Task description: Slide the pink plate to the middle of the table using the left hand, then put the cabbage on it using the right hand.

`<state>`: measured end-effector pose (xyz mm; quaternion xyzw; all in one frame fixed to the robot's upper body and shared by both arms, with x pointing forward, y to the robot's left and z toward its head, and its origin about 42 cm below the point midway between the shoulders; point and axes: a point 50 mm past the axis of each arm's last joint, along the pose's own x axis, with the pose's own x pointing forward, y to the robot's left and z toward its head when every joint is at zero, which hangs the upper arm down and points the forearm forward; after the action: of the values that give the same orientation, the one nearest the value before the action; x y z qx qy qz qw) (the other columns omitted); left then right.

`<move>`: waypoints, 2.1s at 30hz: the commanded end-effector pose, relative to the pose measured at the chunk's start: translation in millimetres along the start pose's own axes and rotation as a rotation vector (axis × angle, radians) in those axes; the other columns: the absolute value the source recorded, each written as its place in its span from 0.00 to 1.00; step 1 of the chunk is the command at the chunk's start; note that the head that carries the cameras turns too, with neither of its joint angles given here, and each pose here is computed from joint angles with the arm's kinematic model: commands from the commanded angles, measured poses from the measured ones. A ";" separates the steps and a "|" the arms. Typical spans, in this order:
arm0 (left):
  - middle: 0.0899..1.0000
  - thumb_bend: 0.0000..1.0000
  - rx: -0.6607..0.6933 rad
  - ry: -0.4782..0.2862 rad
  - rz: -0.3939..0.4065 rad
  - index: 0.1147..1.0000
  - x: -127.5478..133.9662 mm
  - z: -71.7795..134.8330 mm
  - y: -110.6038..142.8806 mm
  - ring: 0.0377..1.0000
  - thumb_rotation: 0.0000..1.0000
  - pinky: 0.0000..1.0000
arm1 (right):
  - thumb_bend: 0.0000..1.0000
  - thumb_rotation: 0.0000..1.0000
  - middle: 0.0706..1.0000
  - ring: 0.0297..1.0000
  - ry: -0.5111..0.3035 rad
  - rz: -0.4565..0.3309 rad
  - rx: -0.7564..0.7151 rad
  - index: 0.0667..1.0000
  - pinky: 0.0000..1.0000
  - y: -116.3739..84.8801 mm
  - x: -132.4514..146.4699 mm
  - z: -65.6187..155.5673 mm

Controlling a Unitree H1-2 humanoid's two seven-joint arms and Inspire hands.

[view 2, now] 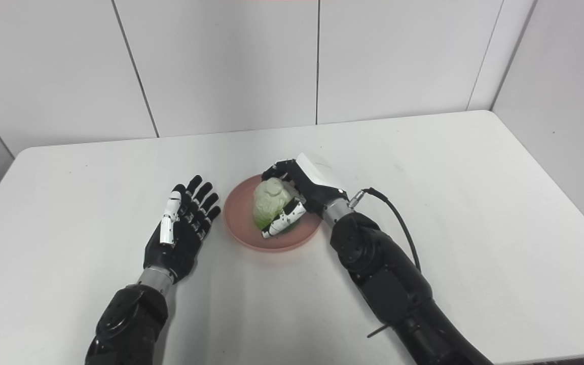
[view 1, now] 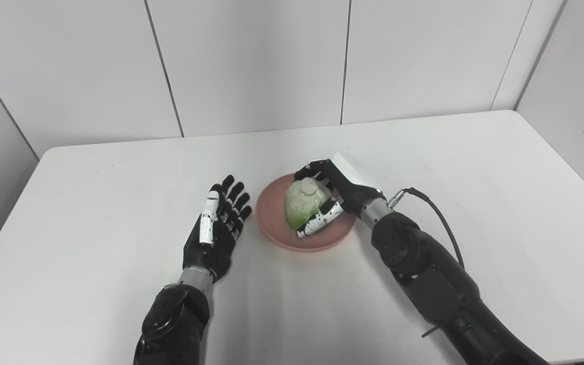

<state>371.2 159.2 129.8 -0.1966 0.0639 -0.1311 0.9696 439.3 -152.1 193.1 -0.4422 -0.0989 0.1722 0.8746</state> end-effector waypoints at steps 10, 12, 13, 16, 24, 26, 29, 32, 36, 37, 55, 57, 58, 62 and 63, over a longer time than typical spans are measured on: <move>0.99 0.35 -0.001 0.038 0.018 0.98 -0.5 -5.5 -2.0 0.99 1.00 0.98 | 1.00 0.75 1.00 1.00 -0.010 0.137 -0.138 1.00 0.99 -28.7 2.5 21.8; 0.98 0.35 -0.001 0.038 0.020 0.98 -0.5 -5.4 -1.9 0.98 1.00 0.98 | 1.00 0.76 1.00 1.00 -0.013 0.141 -0.128 1.00 1.00 -31.5 1.4 24.2; 0.98 0.35 -0.001 0.038 0.020 0.98 -0.5 -5.5 -1.8 0.98 1.00 0.98 | 1.00 0.76 1.00 1.00 -0.015 0.141 -0.126 1.00 1.00 -32.5 1.0 25.1; 0.98 0.36 -0.001 0.037 0.023 0.98 -0.5 -5.3 -1.5 0.99 1.00 0.98 | 1.00 0.77 1.00 1.00 -0.037 0.126 -0.121 1.00 1.00 -38.6 -0.9 28.4; 0.99 0.36 -0.003 0.026 0.020 0.98 -0.1 -3.7 -2.4 0.99 1.00 0.99 | 1.00 0.77 1.00 1.00 -0.111 0.010 -0.084 1.00 1.00 -57.5 -7.9 35.4; 0.99 0.35 -0.001 0.019 0.017 0.99 -0.5 -2.1 -3.4 0.99 1.00 1.00 | 1.00 0.79 1.00 1.00 -0.130 -0.031 -0.061 1.00 1.00 -61.7 -11.7 37.3; 0.99 0.34 0.011 0.007 0.020 0.99 -0.8 0.5 -3.9 0.99 1.00 1.00 | 1.00 0.77 1.00 0.99 -0.210 -0.147 -0.017 1.00 0.89 -68.1 -21.1 39.9; 0.99 0.34 0.040 -0.020 0.017 0.99 -3.6 6.5 -5.7 0.99 1.00 1.00 | 1.00 0.74 0.99 0.96 -0.303 -0.331 0.054 1.00 0.89 -73.6 -35.1 36.7; 1.00 0.36 0.154 -0.087 0.030 1.00 -12.3 15.9 -9.7 0.99 1.00 0.98 | 0.96 0.90 0.95 0.92 -0.280 -0.466 0.159 0.96 0.86 -74.2 -56.5 24.5; 1.00 0.36 0.187 -0.106 0.027 1.00 -14.8 17.7 -9.7 0.99 1.00 0.98 | 0.96 0.93 0.95 0.93 -0.240 -0.447 0.205 0.97 0.86 -72.6 -62.8 21.7; 1.00 0.47 0.492 -0.198 0.096 1.00 -94.3 -0.2 6.5 1.00 1.00 1.00 | 0.78 1.00 1.00 1.00 0.060 -0.328 0.773 1.00 1.00 19.7 -155.5 -32.8; 1.00 0.46 0.481 -0.200 0.112 1.00 -98.7 -5.1 7.9 1.00 1.00 1.00 | 0.75 1.00 1.00 1.00 0.073 -0.328 0.776 1.00 1.00 22.2 -157.3 -32.5; 1.00 0.46 0.477 -0.190 0.109 1.00 -101.2 -7.9 7.8 1.00 1.00 1.00 | 0.74 1.00 1.00 1.00 0.072 -0.328 0.781 1.00 1.00 24.0 -157.4 -32.5; 1.00 0.44 0.466 -0.156 0.087 1.00 -102.9 -11.4 9.0 1.00 1.00 1.00 | 0.60 1.00 1.00 1.00 0.071 -0.319 0.802 1.00 1.00 29.4 -154.1 -34.2; 1.00 0.43 0.465 -0.154 0.087 1.00 -102.4 -11.7 10.0 1.00 1.00 1.00 | 0.60 1.00 1.00 1.00 0.073 -0.318 0.807 1.00 1.00 30.1 -153.1 -34.5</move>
<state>271.0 190.8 116.9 0.0212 -0.0209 -0.0774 0.9966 296.4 -225.2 132.7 -0.0598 -0.0188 0.0421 0.9971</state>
